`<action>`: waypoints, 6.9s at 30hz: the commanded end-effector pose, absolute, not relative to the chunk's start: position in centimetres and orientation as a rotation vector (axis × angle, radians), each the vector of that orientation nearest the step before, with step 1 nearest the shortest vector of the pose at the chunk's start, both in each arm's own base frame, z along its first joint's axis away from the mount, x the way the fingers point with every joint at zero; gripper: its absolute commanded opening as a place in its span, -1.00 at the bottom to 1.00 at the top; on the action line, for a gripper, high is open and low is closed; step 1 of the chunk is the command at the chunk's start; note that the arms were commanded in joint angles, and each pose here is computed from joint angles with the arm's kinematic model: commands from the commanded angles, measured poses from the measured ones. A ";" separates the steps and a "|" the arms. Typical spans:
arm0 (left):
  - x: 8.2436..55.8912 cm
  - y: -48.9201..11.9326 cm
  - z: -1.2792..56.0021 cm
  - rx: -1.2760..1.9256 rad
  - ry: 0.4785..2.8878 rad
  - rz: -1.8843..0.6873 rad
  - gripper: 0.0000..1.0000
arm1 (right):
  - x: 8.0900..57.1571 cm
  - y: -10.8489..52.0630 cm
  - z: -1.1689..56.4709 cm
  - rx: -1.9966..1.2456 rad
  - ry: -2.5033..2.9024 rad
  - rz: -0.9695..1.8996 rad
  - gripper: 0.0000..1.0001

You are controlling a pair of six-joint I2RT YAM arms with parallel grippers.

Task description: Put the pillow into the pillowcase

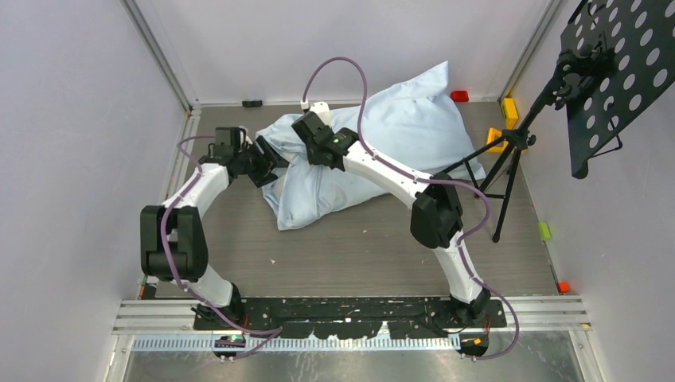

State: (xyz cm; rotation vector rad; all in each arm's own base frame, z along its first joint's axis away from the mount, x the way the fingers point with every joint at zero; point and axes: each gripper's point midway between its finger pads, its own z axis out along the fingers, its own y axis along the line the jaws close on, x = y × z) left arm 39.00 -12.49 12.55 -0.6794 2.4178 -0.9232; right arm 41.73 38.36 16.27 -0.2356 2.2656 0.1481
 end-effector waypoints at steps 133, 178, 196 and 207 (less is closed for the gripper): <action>30.0 -2.4 12.2 -1.029 2.271 -0.684 -0.26 | 30.7 45.3 9.2 -0.983 2.014 -0.459 0.39; 39.8 -10.1 8.4 -0.704 2.312 -0.369 -0.13 | 32.2 43.6 15.8 -0.349 2.299 0.540 -0.99; 42.6 -9.7 5.9 -0.526 2.258 -0.258 -0.25 | 31.7 43.3 16.9 -0.359 2.290 0.557 -0.99; 40.9 -10.2 6.4 -0.570 2.266 -0.271 -1.00 | 33.4 43.1 18.9 -0.343 2.237 0.507 -0.99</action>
